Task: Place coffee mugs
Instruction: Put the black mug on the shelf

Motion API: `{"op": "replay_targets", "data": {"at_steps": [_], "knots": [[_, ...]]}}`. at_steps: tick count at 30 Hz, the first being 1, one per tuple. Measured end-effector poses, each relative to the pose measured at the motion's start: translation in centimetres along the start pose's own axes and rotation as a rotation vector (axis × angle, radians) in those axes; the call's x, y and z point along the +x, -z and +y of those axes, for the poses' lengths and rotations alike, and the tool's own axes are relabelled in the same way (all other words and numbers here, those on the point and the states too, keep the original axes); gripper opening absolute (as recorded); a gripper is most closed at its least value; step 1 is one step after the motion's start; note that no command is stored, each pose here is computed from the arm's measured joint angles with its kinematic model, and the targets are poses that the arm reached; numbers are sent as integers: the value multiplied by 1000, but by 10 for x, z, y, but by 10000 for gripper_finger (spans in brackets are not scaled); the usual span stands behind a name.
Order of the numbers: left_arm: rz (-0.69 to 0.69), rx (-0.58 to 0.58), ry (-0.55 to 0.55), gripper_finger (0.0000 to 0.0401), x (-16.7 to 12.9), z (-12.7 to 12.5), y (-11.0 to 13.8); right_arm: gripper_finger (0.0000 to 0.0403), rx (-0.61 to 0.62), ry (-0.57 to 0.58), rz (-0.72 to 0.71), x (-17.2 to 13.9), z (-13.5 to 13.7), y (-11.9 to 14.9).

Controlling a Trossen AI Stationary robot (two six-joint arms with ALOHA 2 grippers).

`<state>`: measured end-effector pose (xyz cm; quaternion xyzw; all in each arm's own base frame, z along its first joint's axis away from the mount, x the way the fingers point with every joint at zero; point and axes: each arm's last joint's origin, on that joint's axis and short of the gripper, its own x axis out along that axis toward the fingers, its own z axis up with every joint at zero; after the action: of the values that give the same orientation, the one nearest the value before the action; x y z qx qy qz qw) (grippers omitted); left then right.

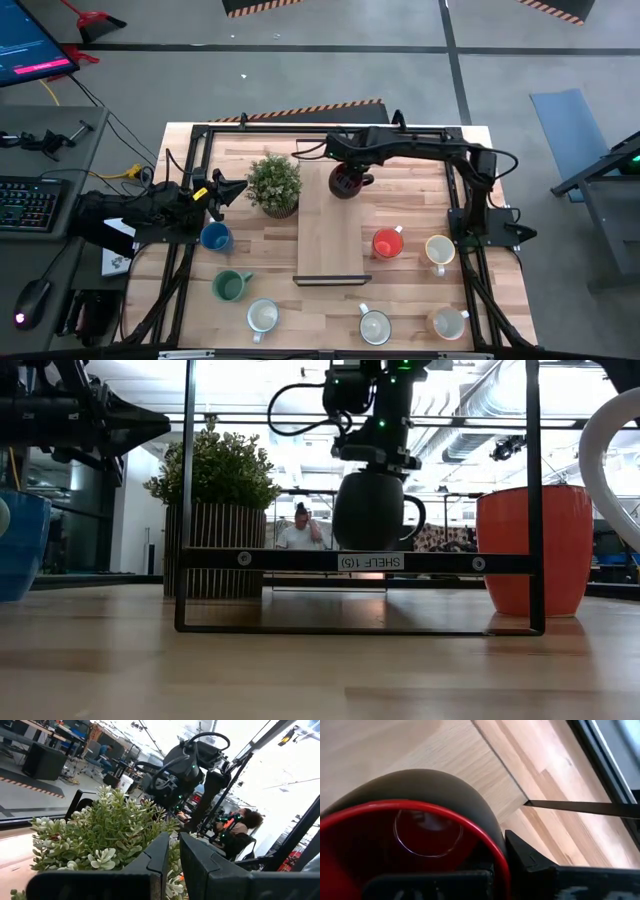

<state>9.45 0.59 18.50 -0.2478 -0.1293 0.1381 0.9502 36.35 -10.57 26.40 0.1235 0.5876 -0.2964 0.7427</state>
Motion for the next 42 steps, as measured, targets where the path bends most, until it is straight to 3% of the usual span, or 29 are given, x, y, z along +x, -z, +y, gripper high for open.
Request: {"op": "replay_targets", "data": {"at_steps": [25, 42], "knots": [[3, -3, 14, 35, 0, -1, 0, 1, 18, 38, 38, 16, -2, 4], [4, -2, 15, 35, 0, -1, 0, 74, 32, 30, -11, 6, -7, 0]]}}
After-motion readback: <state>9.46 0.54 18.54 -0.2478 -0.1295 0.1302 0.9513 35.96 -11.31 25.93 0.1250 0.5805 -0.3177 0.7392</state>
